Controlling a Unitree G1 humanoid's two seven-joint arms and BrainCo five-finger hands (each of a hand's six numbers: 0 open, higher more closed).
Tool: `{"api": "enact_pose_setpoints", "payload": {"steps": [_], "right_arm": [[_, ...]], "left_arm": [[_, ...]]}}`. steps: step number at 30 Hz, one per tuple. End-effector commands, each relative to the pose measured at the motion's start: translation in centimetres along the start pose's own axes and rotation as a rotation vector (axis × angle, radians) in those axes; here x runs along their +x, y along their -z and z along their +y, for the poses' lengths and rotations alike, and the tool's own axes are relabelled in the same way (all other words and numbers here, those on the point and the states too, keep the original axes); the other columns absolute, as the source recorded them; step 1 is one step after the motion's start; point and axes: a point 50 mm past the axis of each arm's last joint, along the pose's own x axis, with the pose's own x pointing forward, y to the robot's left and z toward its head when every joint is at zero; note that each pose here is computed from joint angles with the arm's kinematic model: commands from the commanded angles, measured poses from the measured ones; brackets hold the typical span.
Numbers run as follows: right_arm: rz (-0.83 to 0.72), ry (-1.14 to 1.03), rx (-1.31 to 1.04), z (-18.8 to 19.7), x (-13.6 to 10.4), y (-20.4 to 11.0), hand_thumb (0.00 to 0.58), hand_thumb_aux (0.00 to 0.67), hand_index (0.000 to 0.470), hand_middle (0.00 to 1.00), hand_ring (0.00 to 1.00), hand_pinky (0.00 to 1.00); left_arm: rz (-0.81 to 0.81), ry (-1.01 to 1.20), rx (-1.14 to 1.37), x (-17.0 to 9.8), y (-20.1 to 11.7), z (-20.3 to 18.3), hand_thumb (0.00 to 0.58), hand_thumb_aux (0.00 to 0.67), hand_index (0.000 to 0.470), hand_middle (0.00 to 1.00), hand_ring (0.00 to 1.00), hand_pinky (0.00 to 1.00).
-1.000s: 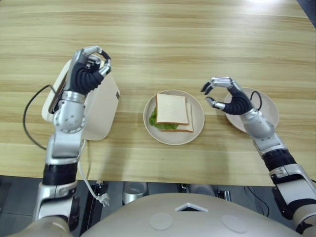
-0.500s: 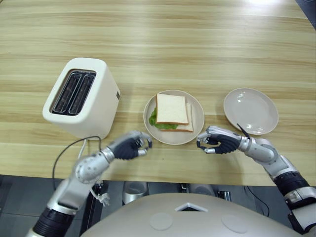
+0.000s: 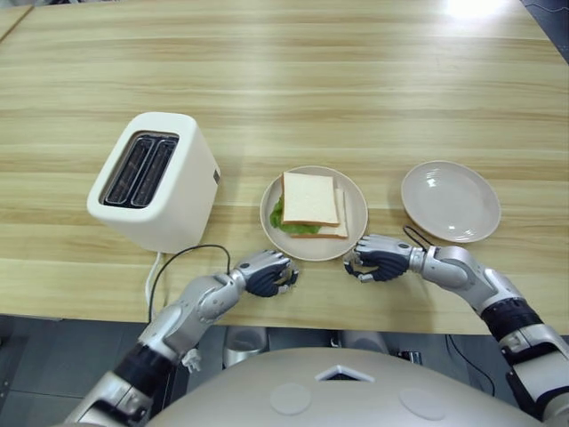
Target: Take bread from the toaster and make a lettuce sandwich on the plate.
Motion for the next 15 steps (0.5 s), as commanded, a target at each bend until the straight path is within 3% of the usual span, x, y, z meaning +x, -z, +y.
{"api": "enact_pose_setpoints", "payload": {"steps": [1, 15], "right_arm": [[0.026, -0.024, -0.008, 0.2, 1.1, 0.5, 0.58, 0.67, 0.46, 1.0, 1.0, 1.0], [0.119, 0.123, -0.008, -5.8, 6.2, 3.0, 0.58, 0.67, 0.46, 1.0, 1.0, 1.0]], "left_arm": [[0.135, 0.069, -0.009, 0.8, 2.7, -2.2, 0.58, 0.67, 0.46, 1.0, 1.0, 1.0], [0.256, -0.181, -0.071, 3.9, 6.9, 4.7, 0.58, 0.67, 0.46, 1.0, 1.0, 1.0]]}}
